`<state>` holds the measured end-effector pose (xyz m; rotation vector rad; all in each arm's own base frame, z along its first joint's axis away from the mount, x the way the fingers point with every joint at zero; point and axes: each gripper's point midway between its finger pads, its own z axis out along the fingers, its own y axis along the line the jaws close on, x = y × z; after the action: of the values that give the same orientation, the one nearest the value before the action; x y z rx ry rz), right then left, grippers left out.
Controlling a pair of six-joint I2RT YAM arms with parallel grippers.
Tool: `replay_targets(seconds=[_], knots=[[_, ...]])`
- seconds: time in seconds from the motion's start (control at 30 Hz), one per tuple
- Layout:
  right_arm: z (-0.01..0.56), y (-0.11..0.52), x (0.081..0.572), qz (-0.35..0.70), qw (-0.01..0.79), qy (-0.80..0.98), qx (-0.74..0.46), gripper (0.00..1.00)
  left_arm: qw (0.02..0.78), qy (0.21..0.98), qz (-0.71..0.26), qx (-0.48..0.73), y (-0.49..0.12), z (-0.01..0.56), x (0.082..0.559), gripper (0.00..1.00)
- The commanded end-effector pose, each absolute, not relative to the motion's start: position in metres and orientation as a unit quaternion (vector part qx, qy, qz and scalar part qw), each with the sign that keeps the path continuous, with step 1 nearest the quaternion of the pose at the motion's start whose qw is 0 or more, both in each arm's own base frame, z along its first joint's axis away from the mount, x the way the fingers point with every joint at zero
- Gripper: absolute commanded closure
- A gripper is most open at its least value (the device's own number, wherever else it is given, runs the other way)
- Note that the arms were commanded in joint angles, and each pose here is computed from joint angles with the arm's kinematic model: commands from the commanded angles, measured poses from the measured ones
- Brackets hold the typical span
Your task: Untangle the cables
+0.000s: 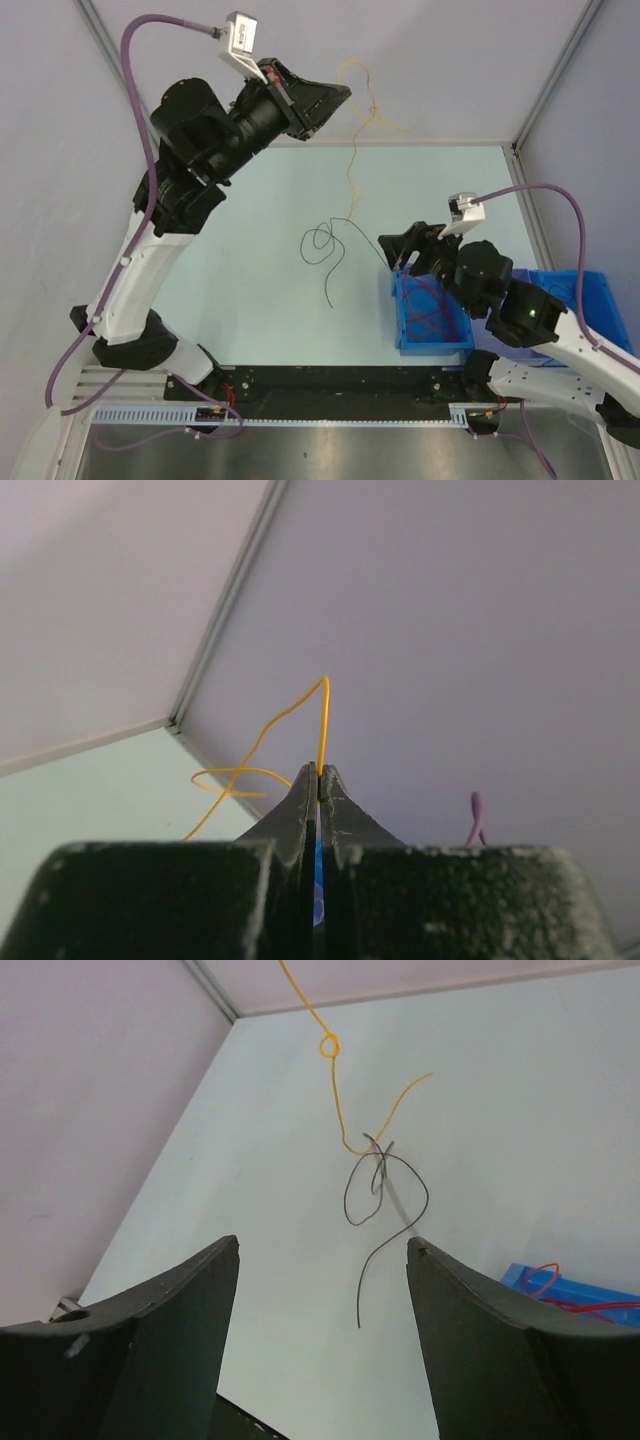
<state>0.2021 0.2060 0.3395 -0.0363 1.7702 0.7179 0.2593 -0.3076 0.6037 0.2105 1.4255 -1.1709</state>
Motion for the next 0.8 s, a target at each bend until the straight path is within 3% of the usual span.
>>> replay_targets(seconds=[0.0,0.17,0.77], knots=[[0.372,0.190,0.199,0.324,0.603,0.729,0.011,0.26,0.613,0.550,-0.546,0.152,-0.311,0.643,0.231,1.00],[0.377,0.193,0.195,0.334,0.605,0.723,-0.004,0.25,0.646,0.486,-0.558,0.186,-0.298,0.681,0.208,0.99],[0.420,0.198,0.176,0.392,0.639,0.658,-0.069,0.24,0.599,0.552,-0.551,0.182,-0.310,0.607,0.218,1.00]])
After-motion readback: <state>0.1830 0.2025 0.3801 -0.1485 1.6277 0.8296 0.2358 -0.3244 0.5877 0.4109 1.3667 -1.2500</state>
